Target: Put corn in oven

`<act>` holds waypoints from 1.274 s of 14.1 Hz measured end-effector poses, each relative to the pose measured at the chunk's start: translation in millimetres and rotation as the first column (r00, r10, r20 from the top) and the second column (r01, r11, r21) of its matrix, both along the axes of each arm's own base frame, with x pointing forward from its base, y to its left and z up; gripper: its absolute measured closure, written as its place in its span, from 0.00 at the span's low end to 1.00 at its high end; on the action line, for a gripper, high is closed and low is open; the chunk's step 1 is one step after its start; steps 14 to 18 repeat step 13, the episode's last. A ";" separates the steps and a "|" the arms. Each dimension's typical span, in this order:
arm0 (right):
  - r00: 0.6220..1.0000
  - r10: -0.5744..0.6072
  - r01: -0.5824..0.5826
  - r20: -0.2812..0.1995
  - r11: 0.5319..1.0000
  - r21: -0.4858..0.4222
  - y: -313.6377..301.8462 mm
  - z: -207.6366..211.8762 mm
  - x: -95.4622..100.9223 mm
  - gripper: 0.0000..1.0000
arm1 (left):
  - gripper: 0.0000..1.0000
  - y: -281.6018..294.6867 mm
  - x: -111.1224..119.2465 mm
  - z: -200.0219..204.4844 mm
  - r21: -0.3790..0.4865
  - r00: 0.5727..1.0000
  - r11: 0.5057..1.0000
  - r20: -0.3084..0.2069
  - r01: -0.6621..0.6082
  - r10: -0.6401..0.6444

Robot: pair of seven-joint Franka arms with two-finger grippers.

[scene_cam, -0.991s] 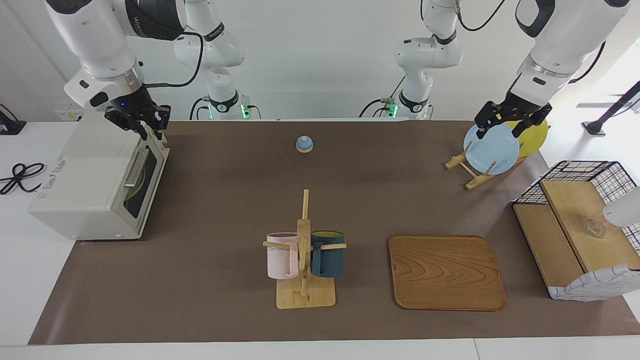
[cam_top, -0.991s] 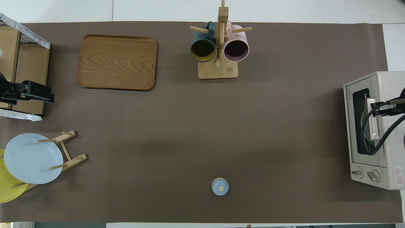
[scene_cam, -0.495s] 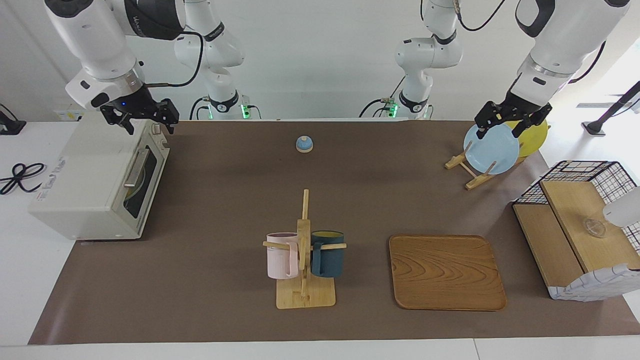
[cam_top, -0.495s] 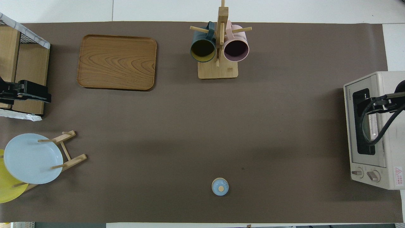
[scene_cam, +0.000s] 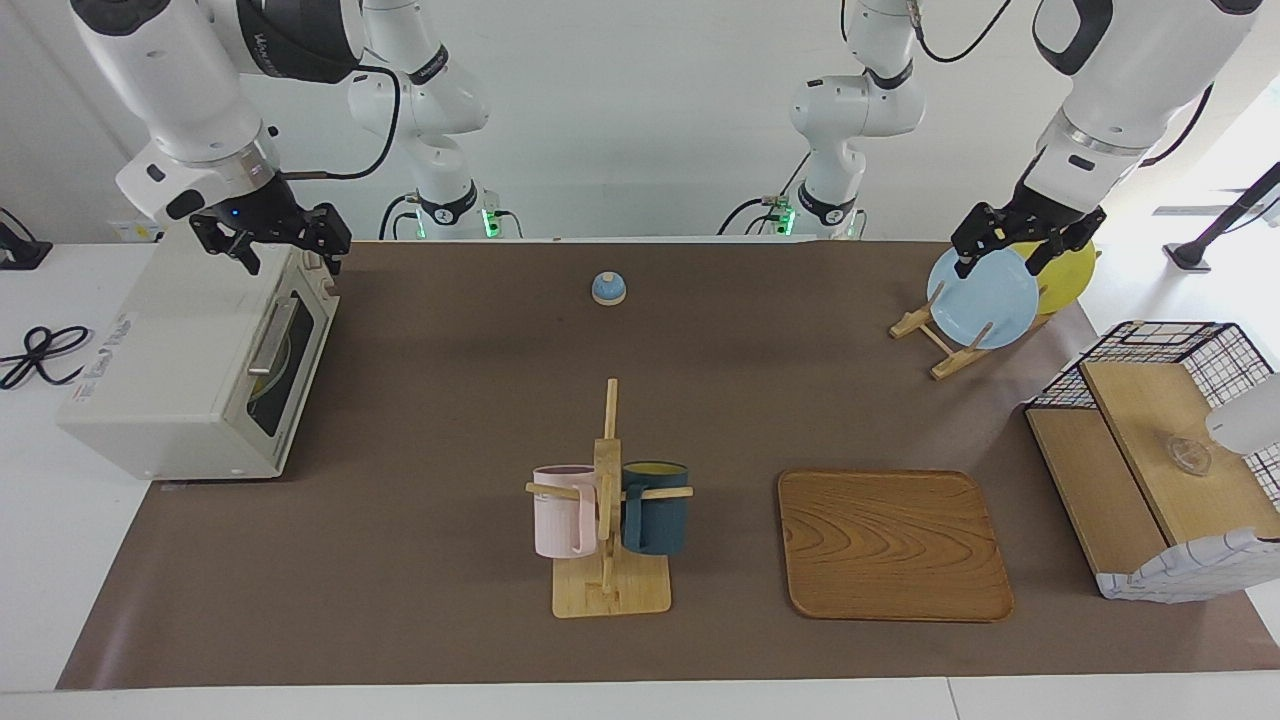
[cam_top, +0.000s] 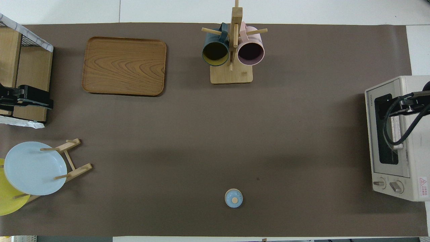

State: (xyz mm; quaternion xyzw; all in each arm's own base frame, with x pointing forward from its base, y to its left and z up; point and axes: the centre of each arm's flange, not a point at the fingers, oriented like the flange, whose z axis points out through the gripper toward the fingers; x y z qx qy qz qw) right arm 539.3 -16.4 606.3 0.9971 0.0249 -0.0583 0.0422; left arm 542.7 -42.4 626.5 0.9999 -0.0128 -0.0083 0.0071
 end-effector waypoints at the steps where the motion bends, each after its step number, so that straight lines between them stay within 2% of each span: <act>1: 1.000 0.004 -0.004 0.001 1.000 0.000 2.0 0.7 0.0 0.00 | 0.00 0.0 0.0 0.0 0.000 1.000 1.000 0.000 0.000 0.000; 18: 1.000 -0.022 0.022 -0.001 1.000 0.001 -11.7 0.8 -0.8 0.00 | 0.00 0.2 0.0 0.0 0.000 1.000 1.000 0.000 0.000 0.000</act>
